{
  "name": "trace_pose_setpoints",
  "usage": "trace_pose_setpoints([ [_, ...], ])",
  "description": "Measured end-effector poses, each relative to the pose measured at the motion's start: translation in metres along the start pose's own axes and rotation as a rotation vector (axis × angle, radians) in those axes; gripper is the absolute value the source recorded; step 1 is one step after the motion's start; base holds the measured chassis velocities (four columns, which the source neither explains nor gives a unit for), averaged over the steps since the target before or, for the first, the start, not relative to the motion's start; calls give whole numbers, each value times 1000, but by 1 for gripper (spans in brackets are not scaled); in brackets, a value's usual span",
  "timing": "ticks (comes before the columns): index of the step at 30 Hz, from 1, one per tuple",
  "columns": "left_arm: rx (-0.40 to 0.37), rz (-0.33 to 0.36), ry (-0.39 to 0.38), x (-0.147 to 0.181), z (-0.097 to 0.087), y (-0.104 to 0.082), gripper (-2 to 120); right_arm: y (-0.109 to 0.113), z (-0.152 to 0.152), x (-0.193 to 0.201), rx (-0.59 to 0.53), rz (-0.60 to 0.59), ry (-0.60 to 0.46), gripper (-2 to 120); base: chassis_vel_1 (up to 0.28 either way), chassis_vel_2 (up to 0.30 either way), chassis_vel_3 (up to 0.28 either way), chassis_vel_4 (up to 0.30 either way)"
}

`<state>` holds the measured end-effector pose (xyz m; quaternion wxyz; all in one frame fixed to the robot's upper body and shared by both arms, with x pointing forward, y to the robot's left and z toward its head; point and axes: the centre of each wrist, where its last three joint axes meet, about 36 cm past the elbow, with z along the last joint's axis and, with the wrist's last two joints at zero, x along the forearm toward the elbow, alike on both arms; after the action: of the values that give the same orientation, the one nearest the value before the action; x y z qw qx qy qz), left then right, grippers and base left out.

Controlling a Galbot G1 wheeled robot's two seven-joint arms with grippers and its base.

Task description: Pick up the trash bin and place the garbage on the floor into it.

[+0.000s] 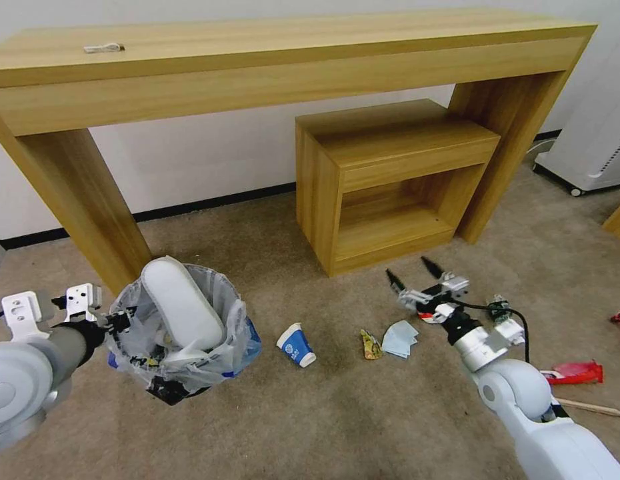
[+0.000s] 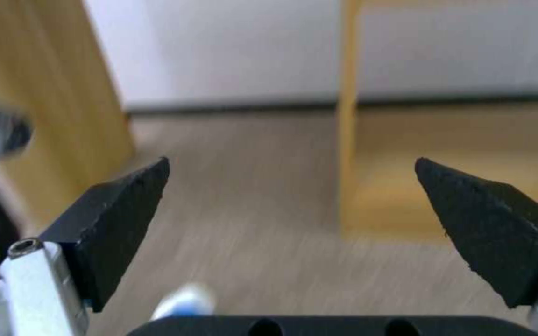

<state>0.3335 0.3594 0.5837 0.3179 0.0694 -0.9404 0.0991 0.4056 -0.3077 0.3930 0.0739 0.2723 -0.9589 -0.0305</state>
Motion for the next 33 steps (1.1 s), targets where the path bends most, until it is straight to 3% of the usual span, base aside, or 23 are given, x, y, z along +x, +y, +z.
trace_pose_setpoints([
  [4,-3,2,-2,1,1,-1,1,8,4,-14,-25,-38,104,100,0,0,0,0],
  [8,-5,-7,-14,3,-2,0,1,32,11,-40,-51,-89,300,100,0,0,0,0],
  [24,-5,-14,-31,1,-4,2,1,62,49,-114,-102,-148,564,100,0,0,0,0],
  [33,-4,-21,-38,-1,-4,3,1,75,28,-163,-109,-133,703,100,0,0,0,0],
])
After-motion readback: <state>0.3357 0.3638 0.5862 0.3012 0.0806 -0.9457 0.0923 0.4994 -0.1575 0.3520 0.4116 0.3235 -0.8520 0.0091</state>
